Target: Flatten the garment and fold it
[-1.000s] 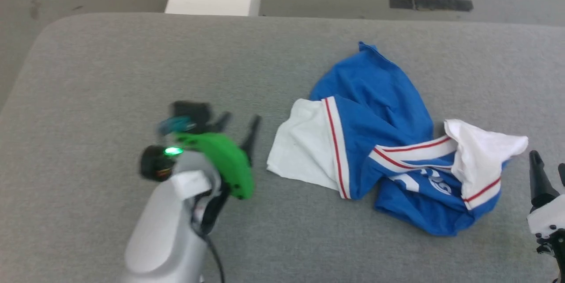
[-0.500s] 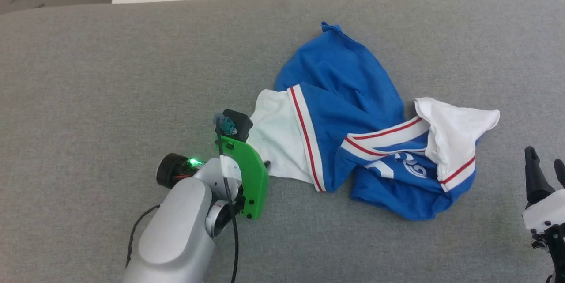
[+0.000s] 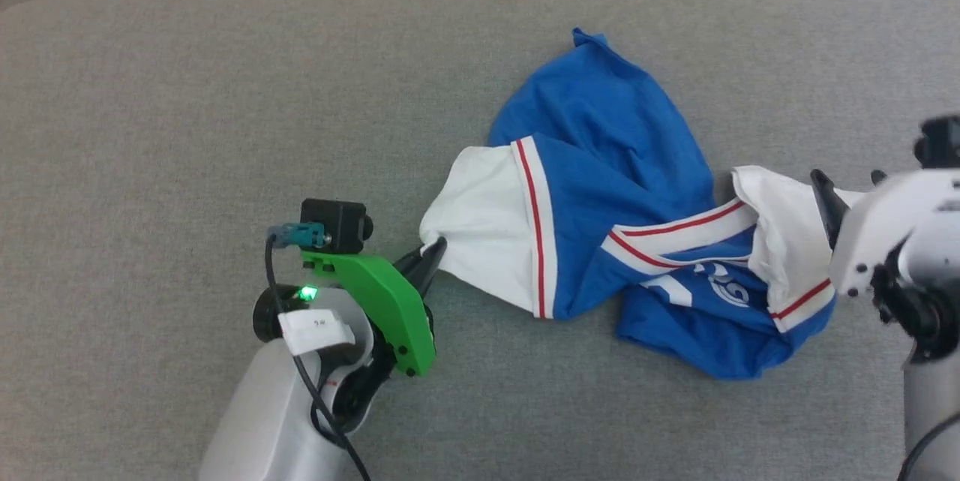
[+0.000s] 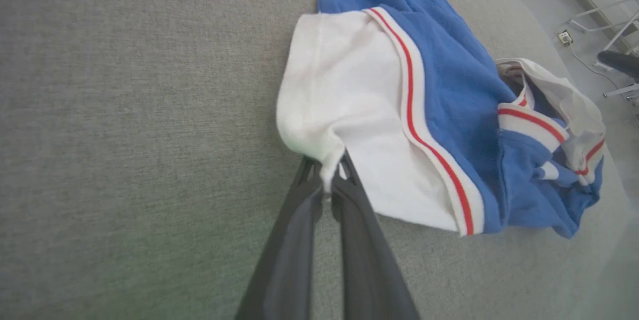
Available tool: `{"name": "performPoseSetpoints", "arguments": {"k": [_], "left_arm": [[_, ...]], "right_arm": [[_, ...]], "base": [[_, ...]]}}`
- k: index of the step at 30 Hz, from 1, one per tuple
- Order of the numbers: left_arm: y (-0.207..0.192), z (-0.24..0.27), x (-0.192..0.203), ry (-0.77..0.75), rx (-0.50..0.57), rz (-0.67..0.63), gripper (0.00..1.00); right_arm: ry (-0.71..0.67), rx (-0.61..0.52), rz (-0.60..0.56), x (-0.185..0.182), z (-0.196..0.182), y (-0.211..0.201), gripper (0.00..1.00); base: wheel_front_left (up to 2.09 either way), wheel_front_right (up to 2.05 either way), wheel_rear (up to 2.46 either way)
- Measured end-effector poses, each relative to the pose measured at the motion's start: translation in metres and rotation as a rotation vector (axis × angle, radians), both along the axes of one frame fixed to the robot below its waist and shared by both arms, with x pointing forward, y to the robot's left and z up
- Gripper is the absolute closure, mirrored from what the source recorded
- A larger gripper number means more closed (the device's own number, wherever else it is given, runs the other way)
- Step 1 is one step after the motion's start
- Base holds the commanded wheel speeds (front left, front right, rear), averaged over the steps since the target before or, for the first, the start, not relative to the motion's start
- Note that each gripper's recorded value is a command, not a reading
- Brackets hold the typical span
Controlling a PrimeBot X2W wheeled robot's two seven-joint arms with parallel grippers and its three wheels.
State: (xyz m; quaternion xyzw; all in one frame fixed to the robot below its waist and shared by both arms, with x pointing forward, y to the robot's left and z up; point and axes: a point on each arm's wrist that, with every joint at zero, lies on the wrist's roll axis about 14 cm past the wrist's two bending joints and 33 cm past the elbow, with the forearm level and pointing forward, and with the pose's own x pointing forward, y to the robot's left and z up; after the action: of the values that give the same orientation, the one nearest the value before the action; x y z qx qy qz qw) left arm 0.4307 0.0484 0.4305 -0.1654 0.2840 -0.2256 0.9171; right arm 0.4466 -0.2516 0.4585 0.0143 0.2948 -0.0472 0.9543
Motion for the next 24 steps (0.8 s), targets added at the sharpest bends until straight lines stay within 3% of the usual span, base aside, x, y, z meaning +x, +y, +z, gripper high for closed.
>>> {"name": "performPoseSetpoints", "arguments": {"k": [4,16,17,18,19,24], "left_arm": [[-0.003,-0.003,-0.003,0.012,-0.015,-0.008,1.00],[0.000,-0.031,-0.004,0.084,-0.018,-0.003,1.00],[0.000,-0.032,-0.004,0.085,-0.020,0.000,1.00],[0.000,-0.032,-0.004,0.085,-0.020,0.001,1.00],[0.000,-0.031,-0.004,0.081,-0.023,0.002,1.00],[0.001,-0.014,0.004,0.011,-0.052,0.028,1.00]], "right_arm": [[0.180,-0.107,0.074,0.013,-0.021,0.002,0.00],[0.522,-0.220,0.253,0.022,-0.081,0.030,0.00],[0.539,-0.214,0.254,0.022,-0.082,0.030,0.39],[0.542,-0.208,0.257,0.023,-0.080,0.031,0.87],[0.536,-0.200,0.256,0.024,-0.079,0.031,1.00],[0.388,-0.119,0.207,0.037,-0.054,0.028,1.00]], "base": [[0.00,0.00,0.00],[0.00,0.00,0.00],[0.00,0.00,0.00],[0.00,0.00,0.00],[0.00,0.00,0.00],[0.00,0.00,0.00]]}}
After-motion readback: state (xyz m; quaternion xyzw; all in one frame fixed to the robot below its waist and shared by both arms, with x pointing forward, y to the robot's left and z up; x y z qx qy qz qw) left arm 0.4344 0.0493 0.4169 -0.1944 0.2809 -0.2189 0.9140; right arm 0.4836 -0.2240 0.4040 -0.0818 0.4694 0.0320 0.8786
